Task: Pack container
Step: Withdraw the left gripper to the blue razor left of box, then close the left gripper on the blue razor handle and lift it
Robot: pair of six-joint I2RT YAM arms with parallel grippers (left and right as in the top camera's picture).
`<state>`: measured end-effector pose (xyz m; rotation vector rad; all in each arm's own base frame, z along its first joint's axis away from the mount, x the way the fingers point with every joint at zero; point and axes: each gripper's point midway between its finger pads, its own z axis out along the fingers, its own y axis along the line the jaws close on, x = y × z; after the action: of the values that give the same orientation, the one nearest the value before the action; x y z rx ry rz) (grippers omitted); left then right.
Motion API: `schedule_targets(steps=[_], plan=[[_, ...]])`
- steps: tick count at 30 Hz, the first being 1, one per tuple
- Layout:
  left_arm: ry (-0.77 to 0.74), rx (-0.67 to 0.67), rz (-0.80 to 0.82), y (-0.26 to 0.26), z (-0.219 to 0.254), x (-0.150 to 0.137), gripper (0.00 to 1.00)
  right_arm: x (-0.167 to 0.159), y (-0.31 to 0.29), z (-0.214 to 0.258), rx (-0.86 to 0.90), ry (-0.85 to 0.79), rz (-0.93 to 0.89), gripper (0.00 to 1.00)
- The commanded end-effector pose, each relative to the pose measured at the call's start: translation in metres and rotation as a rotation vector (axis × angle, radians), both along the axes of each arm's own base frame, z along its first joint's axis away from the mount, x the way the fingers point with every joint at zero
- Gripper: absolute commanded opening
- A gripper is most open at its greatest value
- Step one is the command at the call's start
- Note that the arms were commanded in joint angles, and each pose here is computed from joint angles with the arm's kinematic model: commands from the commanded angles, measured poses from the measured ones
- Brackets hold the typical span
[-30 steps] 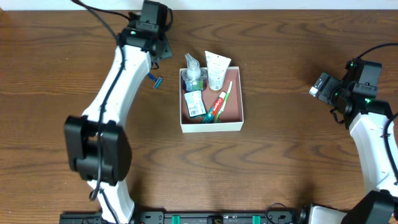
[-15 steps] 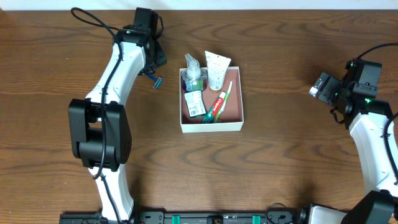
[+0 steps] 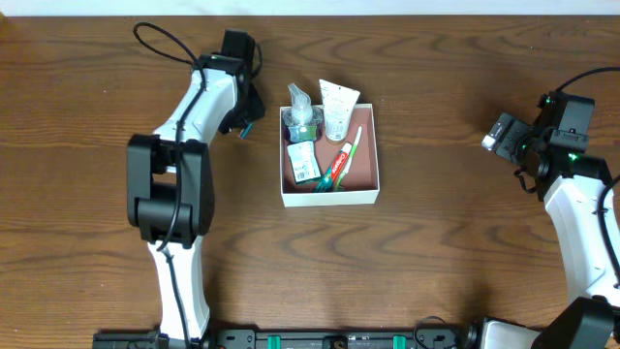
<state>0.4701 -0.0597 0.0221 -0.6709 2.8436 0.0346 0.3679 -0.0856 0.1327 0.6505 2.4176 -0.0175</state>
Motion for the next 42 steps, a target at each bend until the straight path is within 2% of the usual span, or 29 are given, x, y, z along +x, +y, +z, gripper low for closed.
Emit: schedule_targets(steps=[1, 10, 23, 36, 42], plan=[[0.02, -0.005, 0.011, 0.0, -0.008, -0.002, 0.52, 0.001, -0.006, 0.01, -0.018, -0.023, -0.009, 0.99], [0.013, -0.006, 0.011, -0.001, -0.01, 0.001, 0.52, 0.001, -0.006, 0.01, -0.018, -0.023, -0.009, 0.99], [0.144, 0.006, 0.01, 0.001, -0.054, -0.02, 0.51, 0.001, -0.006, 0.01, -0.018, -0.023, -0.009, 0.99], [0.153, 0.007, 0.007, 0.001, -0.054, -0.022, 0.27, 0.001, -0.006, 0.01, -0.018, -0.023, -0.009, 0.99], [0.166, 0.009, 0.007, 0.002, -0.054, -0.026, 0.26, 0.001, -0.006, 0.01, -0.018, -0.023, -0.009, 0.99]])
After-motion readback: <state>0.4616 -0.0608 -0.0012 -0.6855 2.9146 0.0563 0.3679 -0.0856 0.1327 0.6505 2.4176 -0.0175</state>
